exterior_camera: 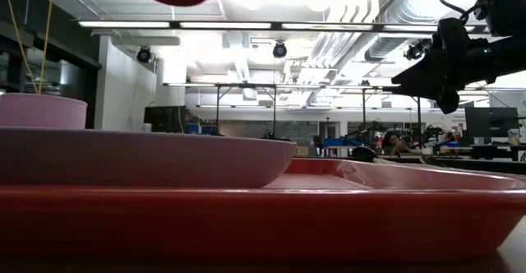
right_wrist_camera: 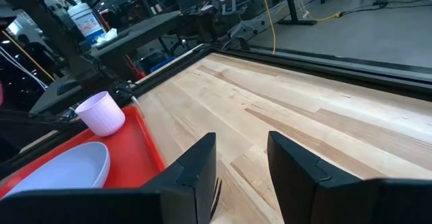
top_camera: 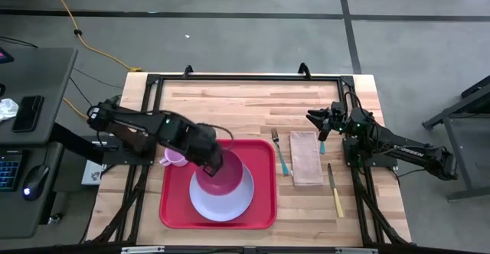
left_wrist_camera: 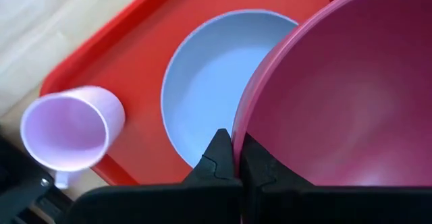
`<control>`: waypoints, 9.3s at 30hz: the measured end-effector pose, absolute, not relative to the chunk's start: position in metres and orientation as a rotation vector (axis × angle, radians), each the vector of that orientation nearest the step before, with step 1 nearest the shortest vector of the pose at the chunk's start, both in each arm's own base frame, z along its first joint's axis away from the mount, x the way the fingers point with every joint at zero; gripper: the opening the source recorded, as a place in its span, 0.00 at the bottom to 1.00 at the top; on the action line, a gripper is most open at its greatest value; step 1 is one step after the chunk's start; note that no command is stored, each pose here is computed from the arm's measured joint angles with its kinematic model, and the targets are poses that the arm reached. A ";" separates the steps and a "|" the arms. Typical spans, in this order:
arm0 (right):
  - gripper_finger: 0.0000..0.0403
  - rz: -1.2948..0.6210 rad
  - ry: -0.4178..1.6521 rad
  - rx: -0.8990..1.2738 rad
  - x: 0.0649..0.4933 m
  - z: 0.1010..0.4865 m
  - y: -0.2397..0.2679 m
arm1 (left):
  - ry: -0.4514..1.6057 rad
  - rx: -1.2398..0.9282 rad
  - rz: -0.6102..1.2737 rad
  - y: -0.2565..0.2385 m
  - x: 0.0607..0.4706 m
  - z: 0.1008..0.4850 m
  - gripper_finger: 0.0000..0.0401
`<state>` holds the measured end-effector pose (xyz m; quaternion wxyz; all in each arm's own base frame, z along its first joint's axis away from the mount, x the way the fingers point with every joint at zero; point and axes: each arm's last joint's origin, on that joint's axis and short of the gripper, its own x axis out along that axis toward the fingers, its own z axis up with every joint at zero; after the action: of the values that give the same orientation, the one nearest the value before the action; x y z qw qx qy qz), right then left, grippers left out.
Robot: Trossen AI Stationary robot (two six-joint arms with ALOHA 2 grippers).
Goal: Set up tray
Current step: Put the pink bowl on the white plate on the red tray, then put the brown table napkin to the right of the white plate on the red tray
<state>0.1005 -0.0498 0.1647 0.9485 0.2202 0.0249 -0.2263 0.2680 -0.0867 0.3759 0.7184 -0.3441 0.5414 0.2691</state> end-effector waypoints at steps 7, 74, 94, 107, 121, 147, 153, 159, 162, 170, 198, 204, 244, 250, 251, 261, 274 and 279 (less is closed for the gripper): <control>0.28 -0.461 0.051 0.445 0.100 0.165 -0.050 | 1.174 -0.787 0.610 -0.116 0.257 0.376 0.04; 0.28 -0.451 0.030 0.435 0.101 0.167 -0.050 | 1.265 -0.683 0.719 -0.104 0.260 0.319 0.04; 0.28 -0.453 0.041 0.449 0.101 0.166 -0.050 | 1.213 -0.816 0.617 -0.102 0.249 0.270 0.04; 0.28 -0.454 0.044 0.451 0.101 0.165 -0.050 | 1.206 -0.831 0.599 -0.103 0.251 0.258 0.04; 0.28 -0.454 0.044 0.450 0.101 0.165 -0.050 | 1.189 -0.822 0.611 -0.102 0.251 0.257 0.04; 0.28 -0.460 0.041 0.457 0.101 0.165 -0.050 | 1.179 -0.880 0.626 -0.102 0.250 0.226 0.04; 0.28 -0.461 0.041 0.457 0.101 0.165 -0.050 | 1.180 -0.877 0.631 -0.103 0.252 0.223 0.04; 0.28 -0.463 0.041 0.457 0.101 0.165 -0.050 | 1.193 -0.872 0.642 -0.104 0.255 0.219 0.07; 0.28 -0.463 0.040 0.457 0.101 0.165 -0.050 | 1.208 -0.864 0.654 -0.105 0.256 0.215 0.06; 0.28 -0.463 0.041 0.457 0.101 0.165 -0.050 | 1.205 -0.859 0.657 -0.105 0.256 0.214 0.11; 0.28 -0.460 0.041 0.457 0.101 0.165 -0.050 | 1.194 -0.872 0.680 -0.104 0.256 0.214 0.23; 0.28 -0.458 0.042 0.458 0.101 0.165 -0.050 | 1.195 -0.873 0.678 -0.105 0.257 0.218 0.23; 0.28 -0.385 0.095 0.476 0.101 0.162 -0.047 | 1.151 -0.719 0.662 -0.116 0.236 0.366 0.17; 0.28 -0.387 0.090 0.504 0.101 0.162 -0.047 | 1.161 -0.674 0.626 -0.129 0.227 0.368 0.15; 0.28 -0.387 0.087 0.517 0.101 0.162 -0.047 | 1.162 -0.671 0.622 -0.130 0.227 0.368 0.14; 0.28 -0.387 0.083 0.535 0.101 0.162 -0.047 | 1.200 -0.531 0.601 -0.126 0.223 0.367 0.13; 0.28 -0.311 0.087 0.451 0.102 0.164 -0.046 | 0.964 -0.511 0.644 -0.107 0.202 0.391 0.13; 0.28 -0.240 0.080 0.422 0.103 0.167 -0.044 | 0.797 -0.521 0.643 -0.087 0.175 0.414 0.13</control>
<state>0.1028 -0.0440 0.1668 0.9699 0.2086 0.0398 -0.1190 0.1754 -0.0872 0.4139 0.8395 -0.2463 0.3770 0.3041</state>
